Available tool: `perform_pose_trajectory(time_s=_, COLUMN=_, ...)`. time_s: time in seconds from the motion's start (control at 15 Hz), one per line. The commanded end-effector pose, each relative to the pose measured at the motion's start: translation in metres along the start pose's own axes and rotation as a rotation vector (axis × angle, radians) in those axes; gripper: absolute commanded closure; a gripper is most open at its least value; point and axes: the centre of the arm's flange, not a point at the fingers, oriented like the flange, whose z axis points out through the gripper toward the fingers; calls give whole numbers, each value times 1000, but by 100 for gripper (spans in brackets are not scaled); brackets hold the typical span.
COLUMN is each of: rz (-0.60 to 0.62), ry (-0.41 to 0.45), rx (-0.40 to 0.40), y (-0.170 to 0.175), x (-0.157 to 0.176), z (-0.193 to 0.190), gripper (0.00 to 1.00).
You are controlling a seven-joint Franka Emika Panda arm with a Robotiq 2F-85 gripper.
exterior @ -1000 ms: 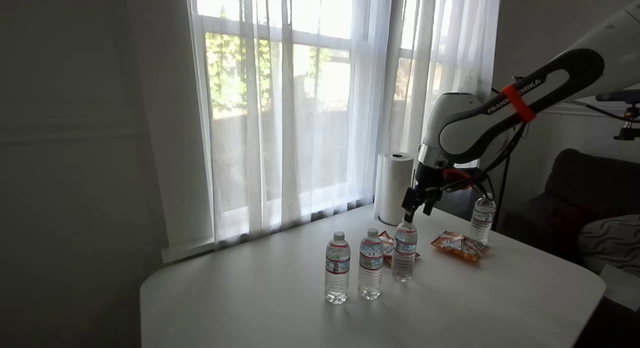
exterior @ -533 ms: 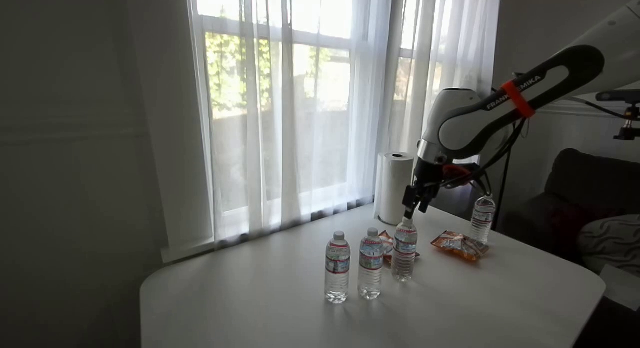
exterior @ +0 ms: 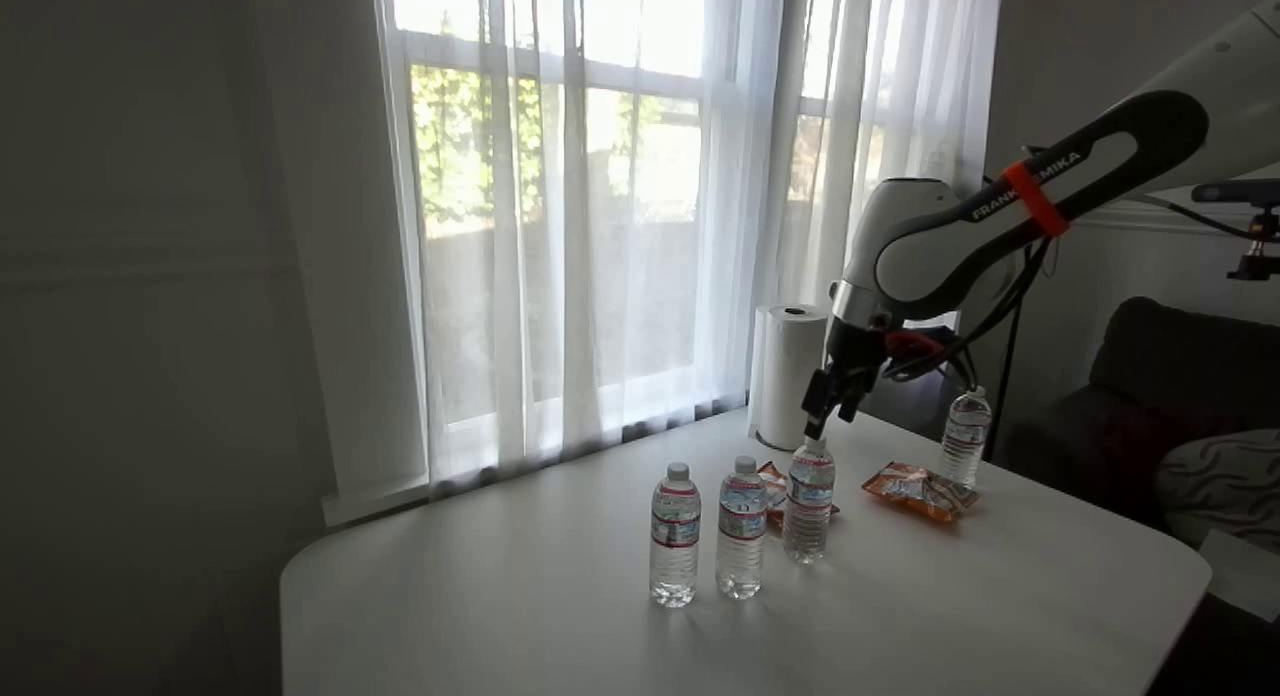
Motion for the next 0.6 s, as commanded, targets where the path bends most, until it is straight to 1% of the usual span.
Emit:
perform_pose_trajectory(time_s=0.0, rz=-27, ry=-17, rx=33, y=-15, x=7, z=16, gripper=0)
perform_pose_trajectory(time_s=0.13, rz=-37, ry=-27, rx=41, y=-21, x=9, z=25, gripper=0)
perform_pose_trajectory(time_s=0.2, rz=-41, ry=-35, rx=46, y=-25, x=9, z=30, gripper=11)
perform_pose_trajectory(time_s=0.27, rz=-46, ry=-40, rx=52, y=-28, x=10, z=33, gripper=26)
perform_pose_trajectory(time_s=0.53, rz=-46, ry=-30, rx=50, y=-29, x=17, z=36, gripper=56)
